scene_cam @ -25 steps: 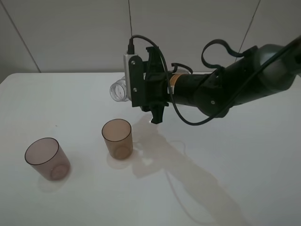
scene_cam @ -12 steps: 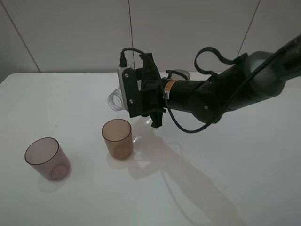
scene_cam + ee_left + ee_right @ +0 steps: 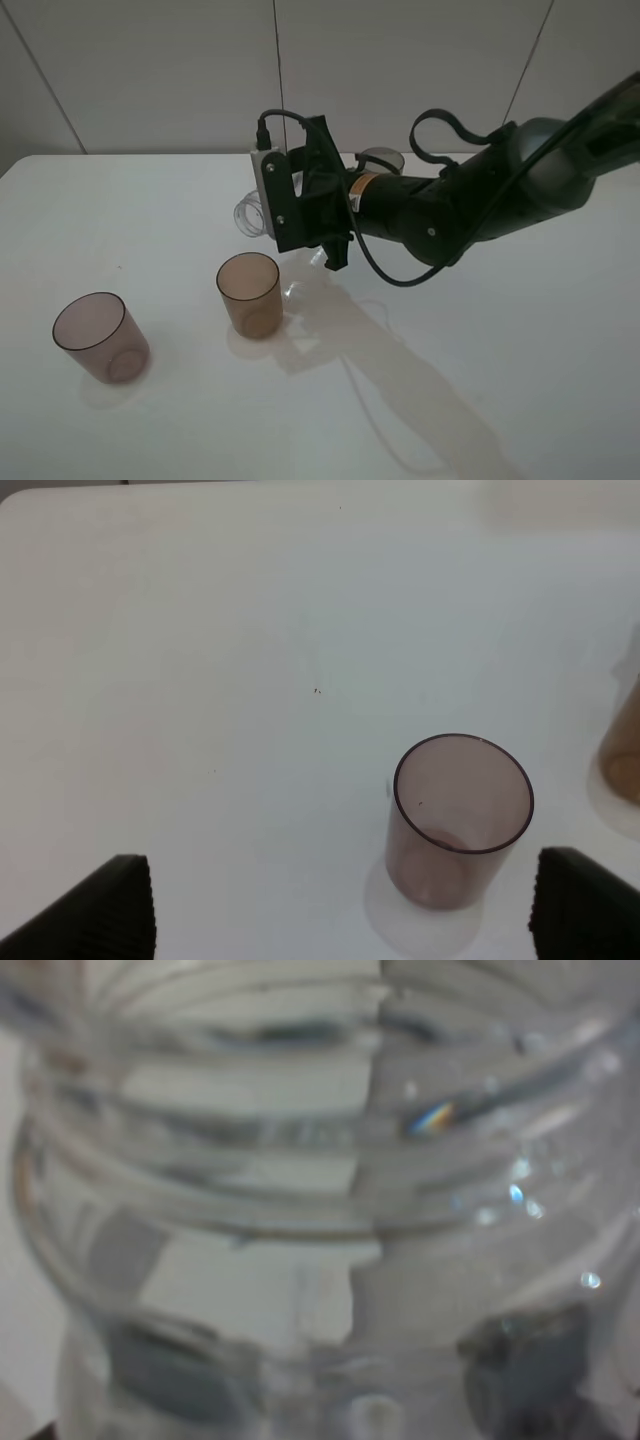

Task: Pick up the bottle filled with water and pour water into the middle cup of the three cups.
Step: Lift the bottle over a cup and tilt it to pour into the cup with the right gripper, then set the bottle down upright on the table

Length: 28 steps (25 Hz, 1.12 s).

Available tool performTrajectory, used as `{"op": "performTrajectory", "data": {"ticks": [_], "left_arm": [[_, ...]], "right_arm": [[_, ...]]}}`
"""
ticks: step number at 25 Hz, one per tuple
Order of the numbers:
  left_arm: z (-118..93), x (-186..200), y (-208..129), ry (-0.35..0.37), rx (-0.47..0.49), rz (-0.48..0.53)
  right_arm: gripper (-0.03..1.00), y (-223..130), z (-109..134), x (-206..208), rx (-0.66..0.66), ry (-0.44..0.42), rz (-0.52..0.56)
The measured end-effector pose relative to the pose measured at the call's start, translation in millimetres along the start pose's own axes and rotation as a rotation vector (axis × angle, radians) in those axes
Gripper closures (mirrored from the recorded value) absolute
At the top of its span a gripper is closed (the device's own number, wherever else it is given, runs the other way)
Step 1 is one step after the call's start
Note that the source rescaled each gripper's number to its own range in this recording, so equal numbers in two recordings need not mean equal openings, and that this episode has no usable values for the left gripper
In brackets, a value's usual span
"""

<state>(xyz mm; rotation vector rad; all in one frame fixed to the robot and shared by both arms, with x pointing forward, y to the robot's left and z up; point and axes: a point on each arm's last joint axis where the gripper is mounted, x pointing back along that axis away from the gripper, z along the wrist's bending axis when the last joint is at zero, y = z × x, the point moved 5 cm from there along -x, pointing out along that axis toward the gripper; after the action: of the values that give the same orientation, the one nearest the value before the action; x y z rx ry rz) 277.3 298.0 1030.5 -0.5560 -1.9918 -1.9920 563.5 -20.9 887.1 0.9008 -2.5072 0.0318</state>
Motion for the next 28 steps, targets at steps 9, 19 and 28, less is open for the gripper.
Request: {"op": "performTrajectory", "data": {"ticks": [9,19,28], "left_arm": [[0.0,0.0,0.0,0.000,0.000,0.000],[0.0,0.0,0.0,0.000,0.000,0.000],[0.0,0.0,0.0,0.000,0.000,0.000]], "right_arm": [[0.97,-1.2,3.9,-3.5,0.020,-0.008,0.001],[0.97,-3.1,0.6,-3.4,0.111,-0.029,0.003],[0.97,-1.4,-7.5,-2.9,0.136,-0.087,-0.016]]}}
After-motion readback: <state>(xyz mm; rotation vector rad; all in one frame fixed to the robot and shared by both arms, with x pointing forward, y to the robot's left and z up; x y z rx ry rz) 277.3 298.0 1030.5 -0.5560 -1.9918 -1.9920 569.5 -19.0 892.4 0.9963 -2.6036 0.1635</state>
